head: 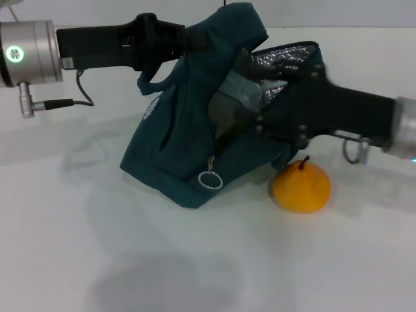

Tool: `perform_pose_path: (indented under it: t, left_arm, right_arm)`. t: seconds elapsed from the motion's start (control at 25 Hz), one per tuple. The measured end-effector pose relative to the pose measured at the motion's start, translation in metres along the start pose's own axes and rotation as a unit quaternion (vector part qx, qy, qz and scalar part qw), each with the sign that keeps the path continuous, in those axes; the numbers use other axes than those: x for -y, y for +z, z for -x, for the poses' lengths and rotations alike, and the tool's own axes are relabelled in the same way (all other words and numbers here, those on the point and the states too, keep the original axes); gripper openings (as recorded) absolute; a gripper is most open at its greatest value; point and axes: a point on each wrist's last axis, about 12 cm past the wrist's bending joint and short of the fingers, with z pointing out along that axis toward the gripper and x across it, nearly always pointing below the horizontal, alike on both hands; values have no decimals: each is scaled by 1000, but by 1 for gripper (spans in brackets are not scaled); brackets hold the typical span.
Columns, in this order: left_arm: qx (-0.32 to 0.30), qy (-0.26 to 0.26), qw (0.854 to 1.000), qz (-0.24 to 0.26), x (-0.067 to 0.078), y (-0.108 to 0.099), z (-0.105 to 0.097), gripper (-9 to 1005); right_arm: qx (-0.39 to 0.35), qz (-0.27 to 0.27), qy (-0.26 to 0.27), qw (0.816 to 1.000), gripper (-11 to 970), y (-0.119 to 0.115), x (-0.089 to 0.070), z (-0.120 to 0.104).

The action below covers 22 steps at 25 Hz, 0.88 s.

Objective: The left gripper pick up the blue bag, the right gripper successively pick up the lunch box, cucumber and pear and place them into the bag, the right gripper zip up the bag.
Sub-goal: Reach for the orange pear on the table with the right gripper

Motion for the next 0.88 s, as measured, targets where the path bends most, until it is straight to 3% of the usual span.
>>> perform_pose_path:
  t: [0.2,0.44,0.6,0.88]
  left_arm:
    - [4,0,1000,3,-2,-3,-3,61]
    - [7,-1,1000,5,-4,-6,-4,61]
    - [8,4,1000,7,-4,-6,-3,61]
    - [8,9,1000,6,-4,-5,-2,61]
  right_arm:
    - [48,-47,-3,998,598,-51,-22,0]
    - [17,-120,25,992,596,-95,-61,-22]
    - [-12,-139,65,988,593,-97,-70,-39]
    - [-62,-131,79,986,572,-78,-62,-55]
